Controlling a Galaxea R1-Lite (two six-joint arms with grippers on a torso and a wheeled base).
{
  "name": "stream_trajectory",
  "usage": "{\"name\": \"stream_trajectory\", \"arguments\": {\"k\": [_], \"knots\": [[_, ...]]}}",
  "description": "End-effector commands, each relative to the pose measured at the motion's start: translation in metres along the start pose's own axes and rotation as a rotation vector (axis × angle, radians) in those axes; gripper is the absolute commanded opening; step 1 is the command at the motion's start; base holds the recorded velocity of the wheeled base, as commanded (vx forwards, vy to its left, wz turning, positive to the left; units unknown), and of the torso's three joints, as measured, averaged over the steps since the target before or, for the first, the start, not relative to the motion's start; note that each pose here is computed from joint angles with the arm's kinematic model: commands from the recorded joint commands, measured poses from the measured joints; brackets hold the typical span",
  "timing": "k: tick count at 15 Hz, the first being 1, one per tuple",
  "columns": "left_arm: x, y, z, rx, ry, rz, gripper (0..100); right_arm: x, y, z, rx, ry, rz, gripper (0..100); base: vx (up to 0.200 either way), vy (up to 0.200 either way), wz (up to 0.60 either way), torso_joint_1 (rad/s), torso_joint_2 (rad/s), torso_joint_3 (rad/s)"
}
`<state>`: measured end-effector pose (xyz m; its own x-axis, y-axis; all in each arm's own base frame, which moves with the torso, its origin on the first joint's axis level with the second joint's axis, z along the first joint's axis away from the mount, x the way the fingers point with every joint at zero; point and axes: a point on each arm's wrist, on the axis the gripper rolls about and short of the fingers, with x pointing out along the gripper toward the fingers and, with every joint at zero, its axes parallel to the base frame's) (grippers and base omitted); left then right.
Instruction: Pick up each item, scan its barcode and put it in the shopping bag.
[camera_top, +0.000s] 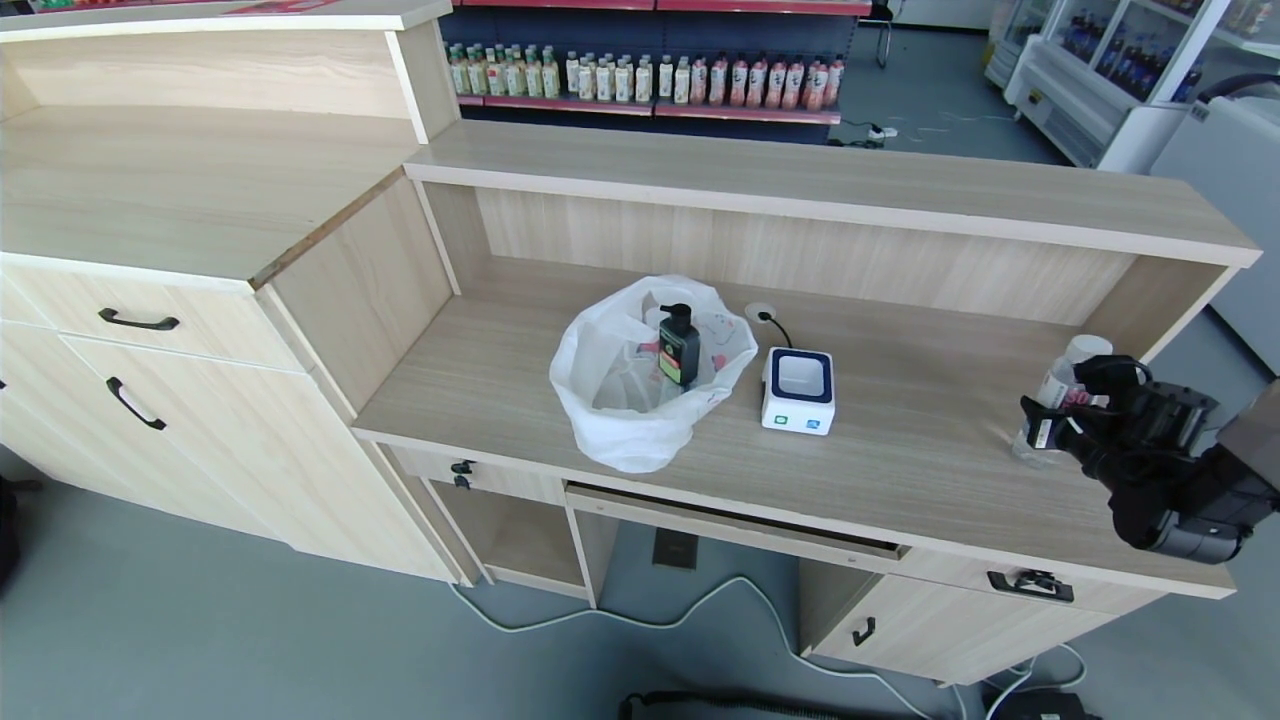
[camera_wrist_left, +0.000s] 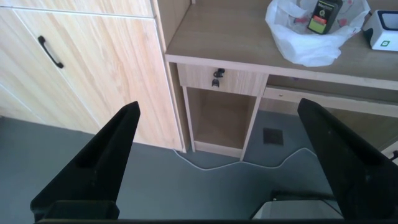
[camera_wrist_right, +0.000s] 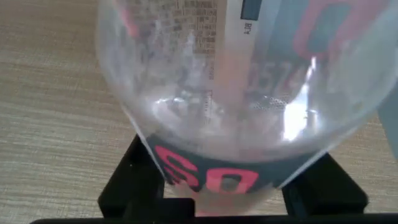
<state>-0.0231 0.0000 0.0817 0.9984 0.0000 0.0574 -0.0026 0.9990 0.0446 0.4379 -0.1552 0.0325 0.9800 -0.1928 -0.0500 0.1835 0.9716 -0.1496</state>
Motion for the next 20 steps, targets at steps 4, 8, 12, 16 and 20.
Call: {"name": "stream_trajectory", "arguments": {"k": [4,8,12,16,20], "knots": [[0.0,0.0,0.0,0.0,-0.001,0.0,100,0.007,-0.001,0.018,0.027,-0.056,0.004,0,0.0,0.0,0.0,0.0,0.0,0.0],[0.0,0.0,0.0,0.0,-0.001,0.0,100,0.005,-0.001,0.022,0.032,-0.03,0.005,0,0.0,0.0,0.0,0.0,0.0,0.0],[0.0,0.0,0.0,0.0,-0.001,0.0,100,-0.008,0.0,0.029,0.036,-0.008,0.011,0,0.0,0.0,0.0,0.0,0.0,0.0],[0.0,0.0,0.0,0.0,-0.001,0.0,100,-0.052,0.009,0.1,0.175,0.035,0.229,0,0.0,0.0,0.0,0.0,0.0,0.0],[0.0,0.0,0.0,0.0,-0.001,0.0,100,-0.121,0.032,0.177,0.246,0.033,0.619,0,0.0,0.0,0.0,0.0,0.0,0.0]]}}
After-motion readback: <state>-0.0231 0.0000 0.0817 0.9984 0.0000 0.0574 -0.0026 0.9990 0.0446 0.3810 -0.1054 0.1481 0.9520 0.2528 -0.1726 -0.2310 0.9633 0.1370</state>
